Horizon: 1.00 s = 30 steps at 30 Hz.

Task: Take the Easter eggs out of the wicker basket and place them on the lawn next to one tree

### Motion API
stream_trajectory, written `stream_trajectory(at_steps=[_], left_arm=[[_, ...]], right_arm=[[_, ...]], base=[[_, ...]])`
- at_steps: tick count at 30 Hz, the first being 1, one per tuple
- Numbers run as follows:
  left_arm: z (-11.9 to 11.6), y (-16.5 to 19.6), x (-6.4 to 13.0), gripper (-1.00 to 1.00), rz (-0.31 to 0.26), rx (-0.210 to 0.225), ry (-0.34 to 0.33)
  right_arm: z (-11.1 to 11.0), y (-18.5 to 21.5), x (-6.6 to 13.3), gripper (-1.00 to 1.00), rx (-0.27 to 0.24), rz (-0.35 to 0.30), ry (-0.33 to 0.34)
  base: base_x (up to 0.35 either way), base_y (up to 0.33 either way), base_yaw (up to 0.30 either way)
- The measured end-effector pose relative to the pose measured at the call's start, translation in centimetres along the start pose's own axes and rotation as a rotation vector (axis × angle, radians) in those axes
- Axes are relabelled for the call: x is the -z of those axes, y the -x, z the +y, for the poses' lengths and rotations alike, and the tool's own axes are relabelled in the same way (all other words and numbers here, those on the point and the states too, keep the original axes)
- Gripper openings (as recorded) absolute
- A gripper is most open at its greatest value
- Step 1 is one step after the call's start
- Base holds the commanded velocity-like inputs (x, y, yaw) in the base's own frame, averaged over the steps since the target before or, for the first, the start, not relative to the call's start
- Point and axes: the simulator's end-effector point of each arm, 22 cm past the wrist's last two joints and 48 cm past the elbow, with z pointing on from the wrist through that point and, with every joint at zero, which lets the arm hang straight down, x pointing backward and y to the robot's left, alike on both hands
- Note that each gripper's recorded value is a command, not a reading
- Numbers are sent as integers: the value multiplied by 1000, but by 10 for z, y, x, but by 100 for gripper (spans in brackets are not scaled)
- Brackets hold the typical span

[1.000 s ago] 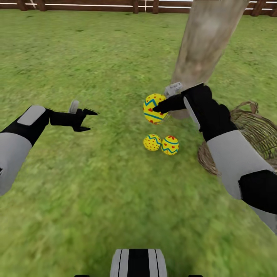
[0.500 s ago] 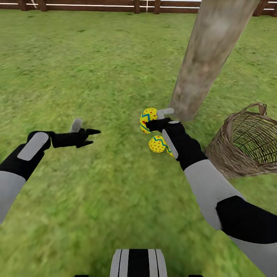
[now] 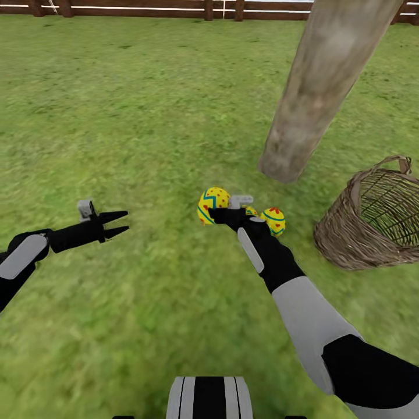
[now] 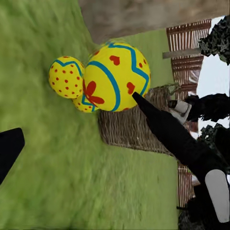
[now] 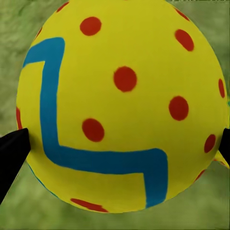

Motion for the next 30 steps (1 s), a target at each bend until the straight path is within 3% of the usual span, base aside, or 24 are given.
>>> stream_trajectory(at_steps=[3, 6, 9, 13, 14, 15, 18, 21, 27, 30], left_arm=[[13, 12, 17, 100, -20, -8, 63], [6, 12, 14, 100, -11, -36, 71], [15, 10, 13, 100, -6, -33, 118], [16, 10, 12, 100, -3, -35, 125], [17, 10, 13, 100, -5, -36, 128], [19, 11, 14, 100, -6, -34, 133], [20, 11, 14, 100, -7, -34, 135], [20, 11, 14, 100, -9, -35, 136], [20, 11, 15, 100, -9, -36, 137], [20, 11, 15, 100, -8, -36, 138]], right_arm=[[1, -24, 6, -100, -16, 0, 3], [4, -27, 10, -100, -13, -8, 6], [2, -39, 12, -100, -7, 5, -3], [0, -47, 13, -100, -5, 14, -8], [-2, -52, 14, -100, 3, 0, -14], [-6, -50, 16, -100, 46, -49, -34], [-9, -46, 17, -100, 90, -85, -50], [-9, -49, 18, -100, 97, -103, -53], [-9, -50, 18, -100, 97, -225, -53], [-23, -56, 17, -100, 93, -245, -109]], base=[[90, 32, 0], [284, 38, 0], [285, 34, 0], [262, 185, 0], [262, 232, 0], [262, 233, 0], [262, 235, 0], [254, 199, 0], [231, 88, 0], [157, 19, 0]])
